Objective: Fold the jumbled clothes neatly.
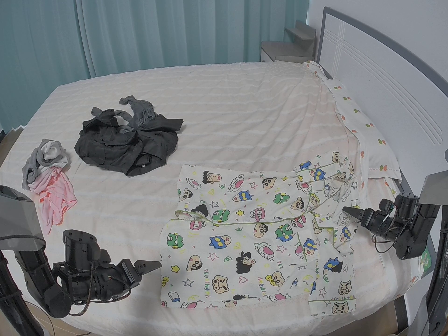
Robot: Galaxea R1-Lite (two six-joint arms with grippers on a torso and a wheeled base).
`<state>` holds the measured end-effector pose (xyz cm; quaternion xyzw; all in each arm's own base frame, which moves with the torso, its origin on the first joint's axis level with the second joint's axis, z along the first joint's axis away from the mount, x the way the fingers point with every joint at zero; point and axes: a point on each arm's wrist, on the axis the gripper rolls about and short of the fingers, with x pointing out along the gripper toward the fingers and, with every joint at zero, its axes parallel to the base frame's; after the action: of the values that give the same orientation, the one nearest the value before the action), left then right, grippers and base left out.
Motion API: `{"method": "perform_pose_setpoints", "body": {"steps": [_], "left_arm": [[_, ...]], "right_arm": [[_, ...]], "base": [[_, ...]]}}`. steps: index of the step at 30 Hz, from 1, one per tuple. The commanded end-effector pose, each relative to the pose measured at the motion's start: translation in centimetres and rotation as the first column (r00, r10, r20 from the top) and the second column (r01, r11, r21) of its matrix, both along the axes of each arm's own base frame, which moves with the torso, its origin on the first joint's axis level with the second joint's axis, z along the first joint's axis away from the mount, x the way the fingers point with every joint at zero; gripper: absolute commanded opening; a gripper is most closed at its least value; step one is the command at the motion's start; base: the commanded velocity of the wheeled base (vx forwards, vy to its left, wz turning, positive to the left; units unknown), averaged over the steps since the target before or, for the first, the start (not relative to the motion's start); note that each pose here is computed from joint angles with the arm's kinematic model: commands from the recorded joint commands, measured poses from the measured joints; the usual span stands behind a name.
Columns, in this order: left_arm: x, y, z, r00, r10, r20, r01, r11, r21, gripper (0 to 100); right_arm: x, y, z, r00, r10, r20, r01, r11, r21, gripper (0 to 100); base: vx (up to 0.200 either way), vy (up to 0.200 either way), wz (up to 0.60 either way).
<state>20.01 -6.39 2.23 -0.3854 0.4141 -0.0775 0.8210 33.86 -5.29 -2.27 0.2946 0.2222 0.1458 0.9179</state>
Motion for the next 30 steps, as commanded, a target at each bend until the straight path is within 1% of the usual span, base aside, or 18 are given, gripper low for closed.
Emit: {"method": "perform_pose_setpoints", "body": {"steps": [1,6,14,25,27,30], "left_arm": [[0.0,0.0,-0.4,1.000,0.000,-0.016,0.000,1.000,0.005,100],[-0.1,0.0,-0.5,1.000,0.002,-0.010,-0.002,1.000,0.004,100],[-0.2,0.1,-0.5,1.000,0.002,-0.009,-0.002,1.000,0.003,100],[-0.2,0.1,-0.7,1.000,0.007,-0.017,-0.007,1.000,0.015,100],[-0.2,0.1,-0.7,1.000,0.007,-0.017,-0.007,1.000,0.015,100],[-0.2,0.1,-0.7,1.000,0.006,-0.017,-0.006,1.000,0.016,100]], "right_arm": [[0.5,0.3,-0.8,1.000,0.005,-0.007,-0.005,1.000,0.000,0],[0.0,-0.1,-0.2,1.000,-0.012,0.010,0.012,1.000,-0.002,0],[-0.5,-2.1,0.2,0.997,-0.073,0.034,0.074,0.997,-0.007,0],[-0.7,-3.7,-0.1,0.992,-0.122,0.023,0.123,0.992,-0.014,0],[-0.8,-3.8,-0.2,0.992,-0.125,0.015,0.125,0.992,-0.013,0],[-0.9,-4.1,-0.4,0.991,-0.134,-0.021,0.134,0.991,-0.011,0]], "base": [[0.000,0.000,0.00],[0.000,0.000,0.00],[0.000,0.000,0.00],[0.000,0.000,0.00],[0.000,0.000,0.00],[0.000,0.000,0.00]]}}
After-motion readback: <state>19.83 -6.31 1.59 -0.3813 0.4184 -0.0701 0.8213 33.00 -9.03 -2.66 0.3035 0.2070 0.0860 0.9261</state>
